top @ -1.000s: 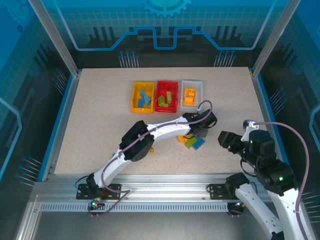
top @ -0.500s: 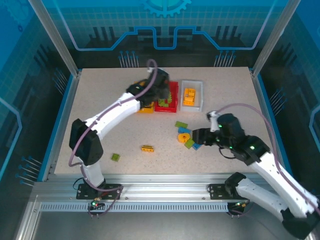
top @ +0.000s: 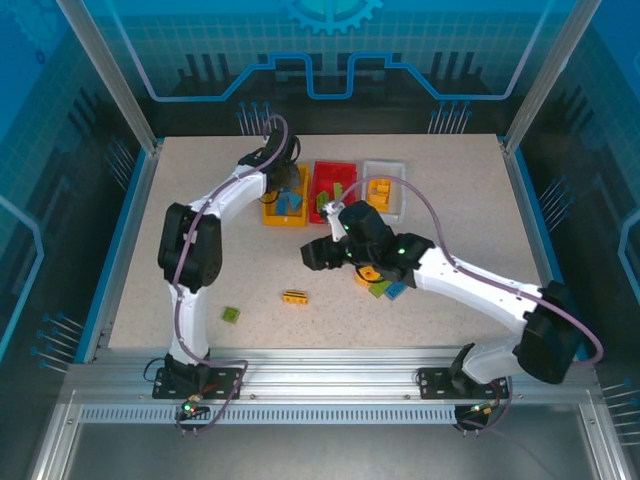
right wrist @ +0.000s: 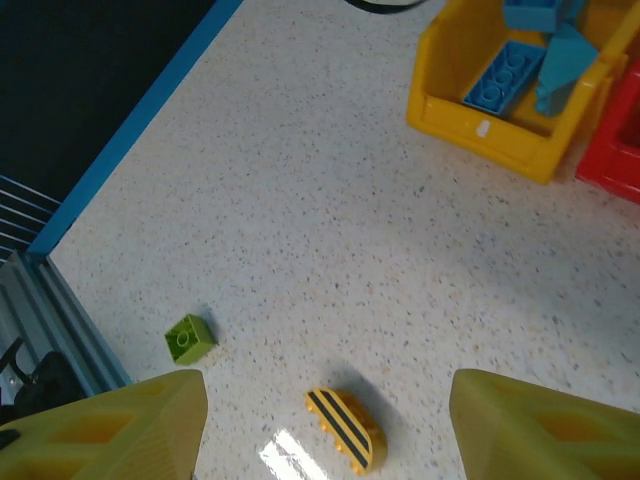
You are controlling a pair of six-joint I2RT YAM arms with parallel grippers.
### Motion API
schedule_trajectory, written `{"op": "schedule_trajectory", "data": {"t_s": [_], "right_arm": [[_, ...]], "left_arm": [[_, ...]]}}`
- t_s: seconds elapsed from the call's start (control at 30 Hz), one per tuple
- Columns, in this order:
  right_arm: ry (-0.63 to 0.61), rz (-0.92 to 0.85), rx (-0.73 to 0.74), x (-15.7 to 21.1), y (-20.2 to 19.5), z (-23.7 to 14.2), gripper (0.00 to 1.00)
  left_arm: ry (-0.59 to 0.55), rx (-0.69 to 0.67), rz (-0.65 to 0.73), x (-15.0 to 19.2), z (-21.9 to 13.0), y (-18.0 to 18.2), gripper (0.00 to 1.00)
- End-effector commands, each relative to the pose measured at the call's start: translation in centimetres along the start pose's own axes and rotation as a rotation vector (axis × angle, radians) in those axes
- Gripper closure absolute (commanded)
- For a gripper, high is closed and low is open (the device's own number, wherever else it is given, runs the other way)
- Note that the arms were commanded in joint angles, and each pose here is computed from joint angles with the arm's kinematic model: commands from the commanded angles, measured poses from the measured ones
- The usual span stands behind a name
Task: Sort the legos into containers by color
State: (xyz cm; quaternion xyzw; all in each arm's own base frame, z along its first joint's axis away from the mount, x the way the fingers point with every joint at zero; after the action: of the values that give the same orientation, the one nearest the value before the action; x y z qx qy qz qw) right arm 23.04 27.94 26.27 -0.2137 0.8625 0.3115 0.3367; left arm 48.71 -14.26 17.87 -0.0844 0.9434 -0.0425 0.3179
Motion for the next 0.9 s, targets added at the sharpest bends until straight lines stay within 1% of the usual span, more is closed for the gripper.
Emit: {"op": "schedule_trajectory", "data": {"t_s": [0.0, 0.1, 0.23, 0.33, 0.4, 0.5, 0.63, 0.73, 0.87], "right_arm": [[-0.065, -0.005, -0.042, -1.7, 1.2, 0.3, 0.33], [-0.051, 0.007, -0.033, -1.4, 0.9, 0.8, 0.33], [-0.029, 0.021, -0.022, -0.7, 0.4, 1.5, 0.33], [-0.011, 0.016, -0.017, -0.3, 0.1, 1.9, 0.32], [0.004, 0.003, -0.015, 0.1, 0.0, 2.1, 0.32], [0.044, -0.056, 0.007, 0.8, 0.3, 2.6, 0.32], [0.124, -0.199, -0.022, 2.8, 2.2, 4.6, 0.31], [0.205, -0.314, -0.053, 4.6, 4.1, 7.0, 0.28], [0.298, -0.432, -0.084, 7.0, 6.7, 10.2, 0.25]], "left_arm": [[-0.006, 0.064, 0.011, -1.4, 0.2, -0.6, 0.61], [0.019, 0.071, 0.002, -1.0, 1.3, -0.6, 0.58], [0.043, 0.079, -0.004, -0.7, 1.8, -0.6, 0.47], [0.042, 0.082, -0.005, -0.9, 0.9, -0.5, 0.41], [0.027, 0.087, -0.011, -1.3, -0.5, -0.5, 0.41], [-0.012, 0.105, -0.035, -1.8, -3.9, -0.2, 0.41], [-0.063, 0.107, -0.096, -1.5, -9.9, 1.2, 0.4], [-0.106, 0.067, -0.153, 0.0, -15.2, 3.3, 0.37], [-0.168, 0.048, -0.237, 3.4, -22.2, 6.6, 0.35]]}}
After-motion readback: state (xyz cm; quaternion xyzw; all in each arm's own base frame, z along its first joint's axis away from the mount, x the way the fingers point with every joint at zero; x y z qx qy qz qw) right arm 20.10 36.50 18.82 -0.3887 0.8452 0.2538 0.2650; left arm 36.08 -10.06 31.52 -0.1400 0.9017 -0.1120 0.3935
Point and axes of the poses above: each hand's point on the last joint's axis, 136 mm out from that joint toward the fingers, its own z axis out along the fingers, its own y axis along the line the jaws close on, x = y × z, the point moved 9 cm from there along -z, back along the fingers, and after that the axes turned 1 degree about -z, right-handed, at the moved point
